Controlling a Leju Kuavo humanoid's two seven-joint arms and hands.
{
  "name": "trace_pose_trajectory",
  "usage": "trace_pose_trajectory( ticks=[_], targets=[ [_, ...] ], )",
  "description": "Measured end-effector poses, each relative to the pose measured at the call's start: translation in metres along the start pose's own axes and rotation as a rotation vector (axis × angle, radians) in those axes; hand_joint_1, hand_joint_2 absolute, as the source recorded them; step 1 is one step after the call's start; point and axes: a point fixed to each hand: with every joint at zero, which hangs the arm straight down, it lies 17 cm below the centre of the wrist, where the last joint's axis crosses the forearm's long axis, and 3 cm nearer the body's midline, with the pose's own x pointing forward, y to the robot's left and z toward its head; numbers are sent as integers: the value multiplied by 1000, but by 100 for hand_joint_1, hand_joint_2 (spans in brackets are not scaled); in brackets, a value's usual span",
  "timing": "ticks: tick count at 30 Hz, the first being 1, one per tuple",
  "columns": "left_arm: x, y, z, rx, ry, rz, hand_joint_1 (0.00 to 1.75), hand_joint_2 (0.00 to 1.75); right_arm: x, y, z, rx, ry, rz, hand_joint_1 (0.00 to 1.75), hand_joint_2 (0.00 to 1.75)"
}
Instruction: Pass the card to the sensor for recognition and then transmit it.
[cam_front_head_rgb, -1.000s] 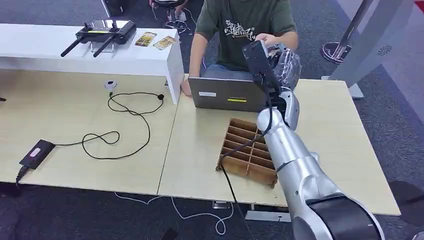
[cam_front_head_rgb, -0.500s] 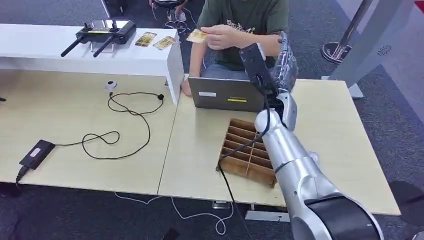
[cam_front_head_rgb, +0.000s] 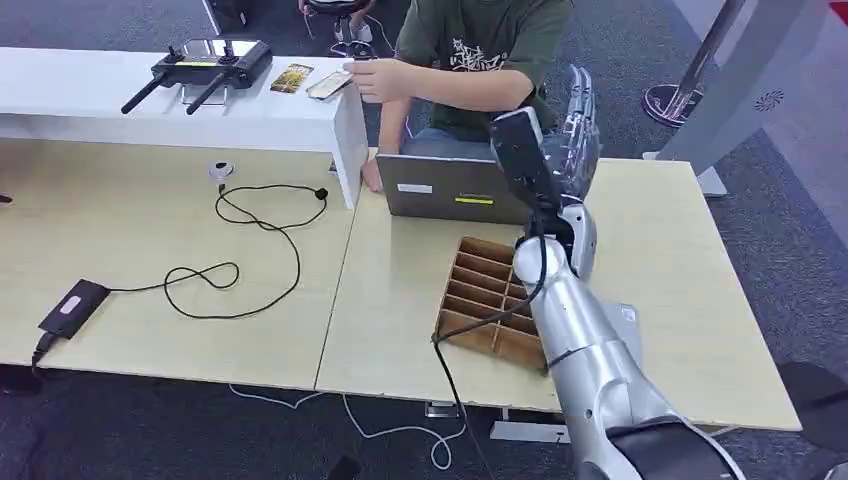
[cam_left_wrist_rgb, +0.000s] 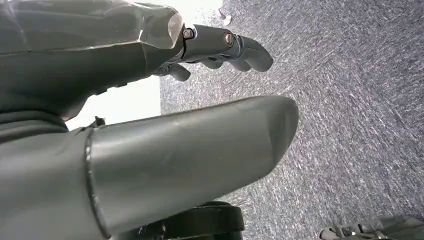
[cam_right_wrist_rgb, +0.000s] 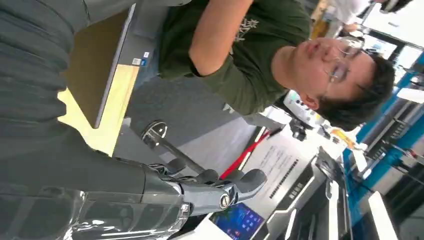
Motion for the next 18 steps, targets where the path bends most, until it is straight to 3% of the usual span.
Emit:
trace_pose_trajectory(
  ticks=[9,18],
  targets=[
    [-4,0,-2,-5,-4,13,0,0,7,-32,62,-112,-78,-75,0,175],
    [-11,-1,-4,-13,6,32,0,0,-11,-67,135,-221,-50,-173,0,175]
  ],
)
